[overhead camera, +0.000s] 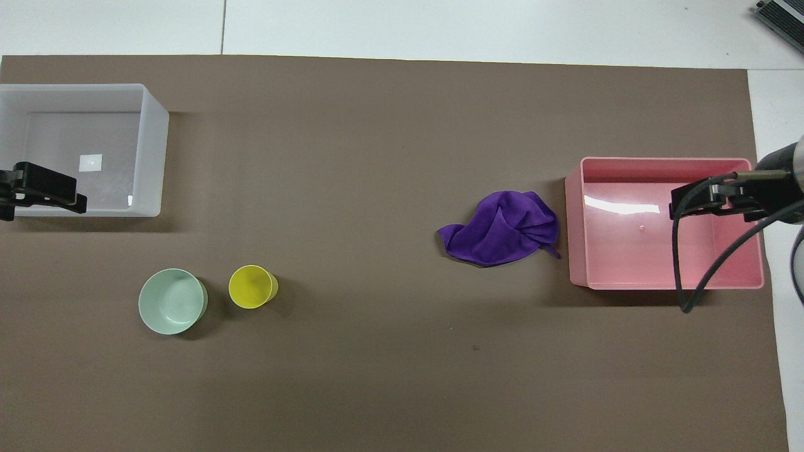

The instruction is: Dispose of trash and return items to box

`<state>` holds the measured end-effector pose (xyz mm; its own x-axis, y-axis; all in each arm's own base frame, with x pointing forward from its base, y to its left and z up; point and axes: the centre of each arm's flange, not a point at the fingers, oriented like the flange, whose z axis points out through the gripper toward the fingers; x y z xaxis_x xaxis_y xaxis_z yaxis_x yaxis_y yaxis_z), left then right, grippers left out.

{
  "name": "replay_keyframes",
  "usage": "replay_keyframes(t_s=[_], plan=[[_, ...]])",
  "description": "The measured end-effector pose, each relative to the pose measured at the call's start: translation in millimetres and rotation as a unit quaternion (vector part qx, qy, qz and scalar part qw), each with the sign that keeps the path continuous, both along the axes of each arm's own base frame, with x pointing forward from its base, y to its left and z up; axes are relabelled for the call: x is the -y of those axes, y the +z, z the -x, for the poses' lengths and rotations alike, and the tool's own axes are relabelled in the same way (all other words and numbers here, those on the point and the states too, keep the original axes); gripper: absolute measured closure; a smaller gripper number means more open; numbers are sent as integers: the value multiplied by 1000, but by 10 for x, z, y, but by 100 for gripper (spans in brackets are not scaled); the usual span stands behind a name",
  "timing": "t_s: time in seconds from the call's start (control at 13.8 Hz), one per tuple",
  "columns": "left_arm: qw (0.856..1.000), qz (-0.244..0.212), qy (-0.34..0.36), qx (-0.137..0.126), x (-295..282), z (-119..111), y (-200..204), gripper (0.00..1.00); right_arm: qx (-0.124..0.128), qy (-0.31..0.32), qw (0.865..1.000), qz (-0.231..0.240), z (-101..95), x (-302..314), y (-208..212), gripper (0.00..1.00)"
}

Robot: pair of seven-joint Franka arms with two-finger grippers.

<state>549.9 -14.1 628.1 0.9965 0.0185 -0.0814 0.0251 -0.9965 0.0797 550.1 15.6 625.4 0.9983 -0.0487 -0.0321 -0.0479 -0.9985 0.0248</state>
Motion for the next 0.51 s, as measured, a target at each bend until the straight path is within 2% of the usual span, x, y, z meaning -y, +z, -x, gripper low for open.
replay_keyframes(t_s=[0.29, 0.51], plan=[[1000, -1, -8, -26, 109, 86, -13, 0, 0, 0, 1000, 0, 0, -1, 0, 0], [1000, -2, -10, -22, 135, 136, 64, 0, 10, 1, 1000, -1, -22, -9, 14, 0]])
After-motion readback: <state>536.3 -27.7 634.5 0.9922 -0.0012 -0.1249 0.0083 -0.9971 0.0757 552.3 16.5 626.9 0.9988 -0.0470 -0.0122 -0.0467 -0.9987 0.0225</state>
